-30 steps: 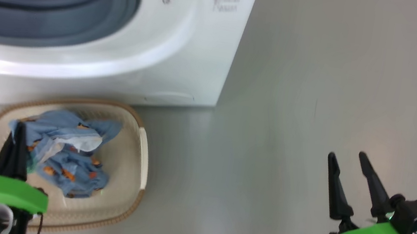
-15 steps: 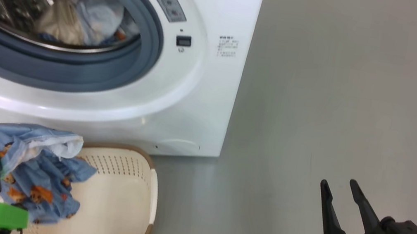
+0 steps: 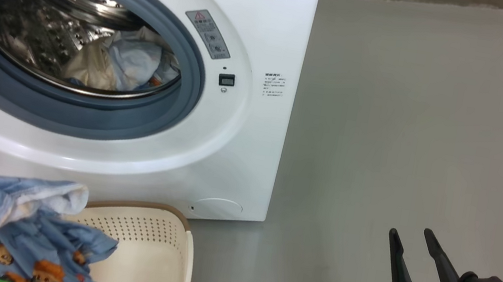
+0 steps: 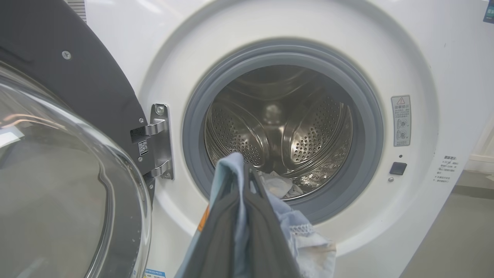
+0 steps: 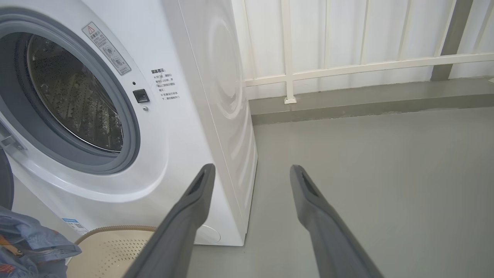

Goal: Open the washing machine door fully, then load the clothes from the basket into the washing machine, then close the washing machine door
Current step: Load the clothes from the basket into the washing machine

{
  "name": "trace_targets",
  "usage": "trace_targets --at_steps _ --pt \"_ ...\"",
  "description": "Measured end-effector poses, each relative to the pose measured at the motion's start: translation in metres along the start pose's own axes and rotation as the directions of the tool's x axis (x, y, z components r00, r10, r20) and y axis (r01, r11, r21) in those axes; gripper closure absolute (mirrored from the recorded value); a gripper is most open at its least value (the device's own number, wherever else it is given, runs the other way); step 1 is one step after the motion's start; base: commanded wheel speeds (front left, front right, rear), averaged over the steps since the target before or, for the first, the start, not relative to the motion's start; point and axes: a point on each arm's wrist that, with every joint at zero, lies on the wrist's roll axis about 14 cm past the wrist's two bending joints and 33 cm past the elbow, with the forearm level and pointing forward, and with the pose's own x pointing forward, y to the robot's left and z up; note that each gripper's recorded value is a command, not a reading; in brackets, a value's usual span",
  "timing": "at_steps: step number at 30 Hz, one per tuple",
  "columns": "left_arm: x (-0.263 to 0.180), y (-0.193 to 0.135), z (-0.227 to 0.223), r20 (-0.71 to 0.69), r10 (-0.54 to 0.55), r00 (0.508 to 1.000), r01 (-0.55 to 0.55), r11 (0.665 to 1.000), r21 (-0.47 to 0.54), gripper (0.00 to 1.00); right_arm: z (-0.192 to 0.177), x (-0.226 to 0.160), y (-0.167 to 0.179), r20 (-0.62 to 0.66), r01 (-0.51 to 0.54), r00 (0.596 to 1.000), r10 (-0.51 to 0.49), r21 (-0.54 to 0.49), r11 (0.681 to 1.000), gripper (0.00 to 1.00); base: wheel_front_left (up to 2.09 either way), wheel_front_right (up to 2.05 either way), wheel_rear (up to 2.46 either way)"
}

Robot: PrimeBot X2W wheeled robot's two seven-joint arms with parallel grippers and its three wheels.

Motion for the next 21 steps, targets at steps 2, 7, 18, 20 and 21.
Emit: trace_targets --at_steps 2,7,18,20,21 --pt "-0.004 0.002 0.003 0.006 0.005 1.000 -0.005 1.000 0.002 1.00 0.002 -0.002 0.001 0.006 -0.002 1.000 0.002 0.000 1.000 0.00 0.00 0.00 0.00" --pt "-0.014 0.006 0.001 -0.008 0.013 1.000 -0.013 1.000 0.013 1.00 0.002 -0.006 0.001 0.005 -0.002 1.000 0.002 0.000 1.000 0.00 0.00 0.00 0.00" --pt "-0.018 0.004 -0.007 -0.037 0.019 0.999 -0.019 1.000 0.014 1.00 0.003 -0.005 0.001 0.007 -0.002 1.000 0.002 0.001 1.000 0.00 0.00 0.00 0.00" --pt "-0.018 0.003 -0.009 -0.043 0.016 0.999 -0.016 1.000 0.013 1.00 0.002 -0.005 0.001 0.005 0.000 1.000 0.000 0.001 1.000 0.00 0.00 0.00 0.00" --pt "-0.017 0.002 -0.011 -0.047 0.015 0.999 -0.014 1.000 0.009 1.00 0.001 -0.005 0.000 0.003 0.001 1.000 -0.001 0.001 1.000 0.00 0.00 0.00 0.00"
